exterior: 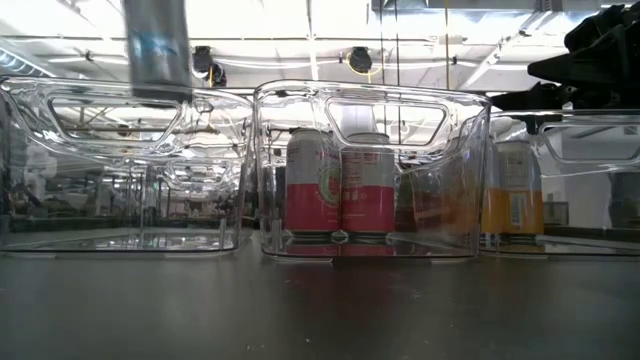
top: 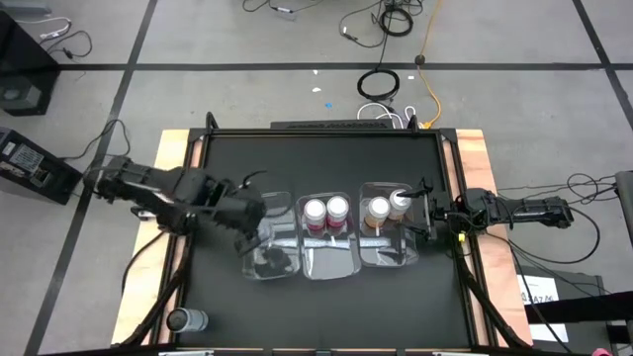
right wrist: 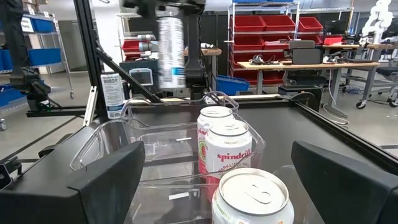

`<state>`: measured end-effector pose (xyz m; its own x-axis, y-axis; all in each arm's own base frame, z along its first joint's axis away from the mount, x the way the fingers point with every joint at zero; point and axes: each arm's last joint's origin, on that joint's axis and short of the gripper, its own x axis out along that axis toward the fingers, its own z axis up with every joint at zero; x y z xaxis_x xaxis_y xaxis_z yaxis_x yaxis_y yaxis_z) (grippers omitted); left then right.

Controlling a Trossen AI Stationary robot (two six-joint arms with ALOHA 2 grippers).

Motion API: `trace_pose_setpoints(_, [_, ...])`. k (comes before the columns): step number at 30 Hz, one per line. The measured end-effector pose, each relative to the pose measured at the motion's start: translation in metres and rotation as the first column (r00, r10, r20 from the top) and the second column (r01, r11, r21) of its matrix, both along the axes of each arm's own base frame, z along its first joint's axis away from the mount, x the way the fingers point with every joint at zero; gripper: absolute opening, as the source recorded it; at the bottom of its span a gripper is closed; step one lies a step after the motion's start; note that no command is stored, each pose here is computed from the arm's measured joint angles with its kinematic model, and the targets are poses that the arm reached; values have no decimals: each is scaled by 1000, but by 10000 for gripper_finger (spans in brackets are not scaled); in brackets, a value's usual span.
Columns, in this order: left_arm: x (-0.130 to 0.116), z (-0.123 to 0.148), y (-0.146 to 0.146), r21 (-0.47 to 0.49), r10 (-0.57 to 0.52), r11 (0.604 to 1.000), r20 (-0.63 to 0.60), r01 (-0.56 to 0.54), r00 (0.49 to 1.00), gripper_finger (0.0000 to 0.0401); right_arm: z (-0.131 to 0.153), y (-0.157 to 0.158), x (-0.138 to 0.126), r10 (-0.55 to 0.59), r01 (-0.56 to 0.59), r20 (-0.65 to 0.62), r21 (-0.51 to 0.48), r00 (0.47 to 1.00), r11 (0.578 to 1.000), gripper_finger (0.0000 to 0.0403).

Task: Sort soda cans
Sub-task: Put the right white soda can into the left transparent bin

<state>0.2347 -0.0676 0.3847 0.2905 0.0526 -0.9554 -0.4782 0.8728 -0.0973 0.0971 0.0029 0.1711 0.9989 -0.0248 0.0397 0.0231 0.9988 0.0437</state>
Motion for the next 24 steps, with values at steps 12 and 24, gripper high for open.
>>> trace_pose_setpoints(12, [67,-51,63,116,-229,960,-189,254,955,274,0,0,0,0,0,0,0,1000,1000,398])
trace_pose_setpoints(24, [76,-110,94,91,-275,950,-200,297,941,274,0,0,0,0,0,0,0,1000,1000,398])
